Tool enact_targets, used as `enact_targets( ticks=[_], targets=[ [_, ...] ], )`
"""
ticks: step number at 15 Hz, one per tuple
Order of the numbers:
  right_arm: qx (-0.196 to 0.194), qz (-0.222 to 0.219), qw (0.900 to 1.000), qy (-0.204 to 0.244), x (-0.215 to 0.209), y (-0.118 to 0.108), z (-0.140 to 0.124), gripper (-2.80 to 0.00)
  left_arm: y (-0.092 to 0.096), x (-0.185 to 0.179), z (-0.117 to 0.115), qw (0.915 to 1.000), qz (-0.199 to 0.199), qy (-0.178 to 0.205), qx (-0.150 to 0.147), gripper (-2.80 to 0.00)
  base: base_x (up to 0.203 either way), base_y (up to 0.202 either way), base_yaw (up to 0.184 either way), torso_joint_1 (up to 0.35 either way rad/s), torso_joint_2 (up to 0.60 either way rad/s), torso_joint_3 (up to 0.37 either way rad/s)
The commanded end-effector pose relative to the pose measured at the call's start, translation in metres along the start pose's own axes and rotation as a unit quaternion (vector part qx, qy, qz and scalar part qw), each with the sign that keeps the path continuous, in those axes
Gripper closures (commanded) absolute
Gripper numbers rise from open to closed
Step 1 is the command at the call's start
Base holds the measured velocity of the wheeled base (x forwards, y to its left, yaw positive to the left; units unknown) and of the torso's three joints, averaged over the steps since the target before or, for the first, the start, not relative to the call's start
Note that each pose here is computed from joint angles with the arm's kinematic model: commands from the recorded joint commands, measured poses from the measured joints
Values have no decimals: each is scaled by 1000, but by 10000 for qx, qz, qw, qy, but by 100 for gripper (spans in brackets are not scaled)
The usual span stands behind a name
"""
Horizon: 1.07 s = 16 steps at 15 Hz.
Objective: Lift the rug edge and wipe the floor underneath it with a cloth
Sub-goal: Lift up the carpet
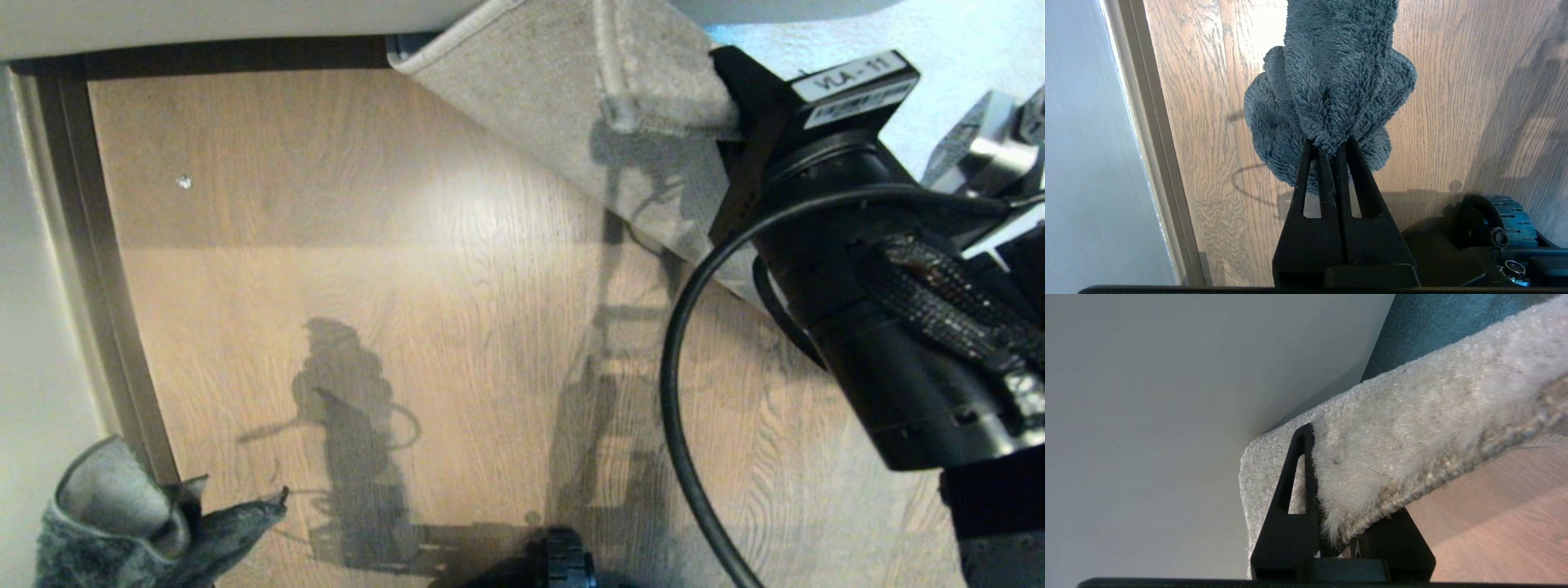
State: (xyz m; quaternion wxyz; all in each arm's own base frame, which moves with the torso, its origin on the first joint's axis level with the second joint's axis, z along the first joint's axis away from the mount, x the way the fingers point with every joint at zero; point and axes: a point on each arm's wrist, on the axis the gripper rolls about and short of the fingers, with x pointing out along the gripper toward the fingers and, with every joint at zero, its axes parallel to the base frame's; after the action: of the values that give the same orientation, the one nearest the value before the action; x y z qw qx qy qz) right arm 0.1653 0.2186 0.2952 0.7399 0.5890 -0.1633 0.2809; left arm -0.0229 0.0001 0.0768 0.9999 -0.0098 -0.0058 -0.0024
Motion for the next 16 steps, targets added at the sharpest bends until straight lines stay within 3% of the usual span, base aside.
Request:
enact_targets(
  ticks=[1,16],
  targets=[
    [50,80,9999,-95,1,-1,-2,0,0,0,0,10000,0,5,-2,0,0,0,0,0,0,0],
    [-4,22,10000,-16,1,-7,-7,0,0,0,0,10000,1,12,29,0,0,0,0,0,0,0]
  ],
)
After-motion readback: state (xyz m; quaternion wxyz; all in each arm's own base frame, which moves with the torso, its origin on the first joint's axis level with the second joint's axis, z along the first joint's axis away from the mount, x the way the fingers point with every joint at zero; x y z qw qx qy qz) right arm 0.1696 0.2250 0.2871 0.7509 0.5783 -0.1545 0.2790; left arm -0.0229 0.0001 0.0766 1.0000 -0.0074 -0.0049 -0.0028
